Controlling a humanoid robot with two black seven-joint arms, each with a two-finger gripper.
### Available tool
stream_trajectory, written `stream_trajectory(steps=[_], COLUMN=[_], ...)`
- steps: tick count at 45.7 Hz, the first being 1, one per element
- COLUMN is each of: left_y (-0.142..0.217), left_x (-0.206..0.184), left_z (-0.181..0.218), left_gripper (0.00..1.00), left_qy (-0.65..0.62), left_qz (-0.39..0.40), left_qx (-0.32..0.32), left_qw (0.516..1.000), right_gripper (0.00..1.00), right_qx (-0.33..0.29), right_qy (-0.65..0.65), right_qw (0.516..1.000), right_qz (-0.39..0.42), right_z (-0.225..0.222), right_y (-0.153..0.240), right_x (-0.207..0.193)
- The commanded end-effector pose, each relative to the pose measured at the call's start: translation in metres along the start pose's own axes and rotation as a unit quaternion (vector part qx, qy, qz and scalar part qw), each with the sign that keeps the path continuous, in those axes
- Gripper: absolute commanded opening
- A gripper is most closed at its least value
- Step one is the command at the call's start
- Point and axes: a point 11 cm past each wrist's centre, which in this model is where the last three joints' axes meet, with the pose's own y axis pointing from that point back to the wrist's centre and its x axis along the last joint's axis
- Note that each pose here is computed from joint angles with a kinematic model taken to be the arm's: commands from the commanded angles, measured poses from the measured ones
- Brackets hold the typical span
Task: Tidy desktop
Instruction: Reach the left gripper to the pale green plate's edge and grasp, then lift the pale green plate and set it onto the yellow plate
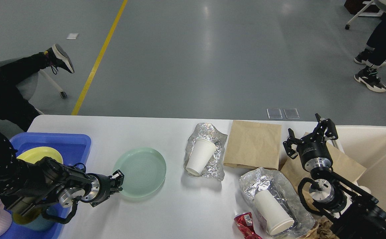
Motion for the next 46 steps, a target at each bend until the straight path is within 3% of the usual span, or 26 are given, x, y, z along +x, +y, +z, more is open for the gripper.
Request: stream_trajectory(steps=[1, 12, 23, 33, 39, 46], left_y=[-0.002, 0.023, 0.108, 0.19, 0.236, 0.246], left_x=[-0.007, -0.002, 0.027, 0.024, 0.022, 0.027], left_z=[0.001, 0.014, 0.043, 0.088, 0.115, 0.118], left_gripper=[0.0, 0.0, 0.0, 0.0, 0.0, 0.0], left_qy=[-0.004, -0.017, -0.057, -0.103, -0.132, -0.109], left_qz=[-0.007, -0.023, 0.004, 0.027, 0.001, -0.007], left_qx=[-0.001, 0.005, 0.02, -0.005, -0.019, -0.026], left_qw=[1.0, 1.0, 0.998, 0.994, 0.991, 0.994], right_gripper=[1.0, 1.0, 1.0, 1.0, 1.0, 1.0], right_qx=[0.0, 0.0, 0.0, 0.0, 0.0, 0.0], right_qy=[0.0, 0.0, 0.001, 0.001, 0.001, 0.001], right_qw=[1.0, 1.0, 1.0, 1.0, 1.0, 1.0], right_qz=[0.0, 0.0, 0.001, 0.001, 0.001, 0.001], right_z=[0.0, 0.0, 0.0, 0.0, 0.0, 0.0], right_y=[0.0, 0.0, 0.0, 0.0, 0.0, 0.0], right_x=[0.0, 0.0, 0.001, 0.001, 0.001, 0.001])
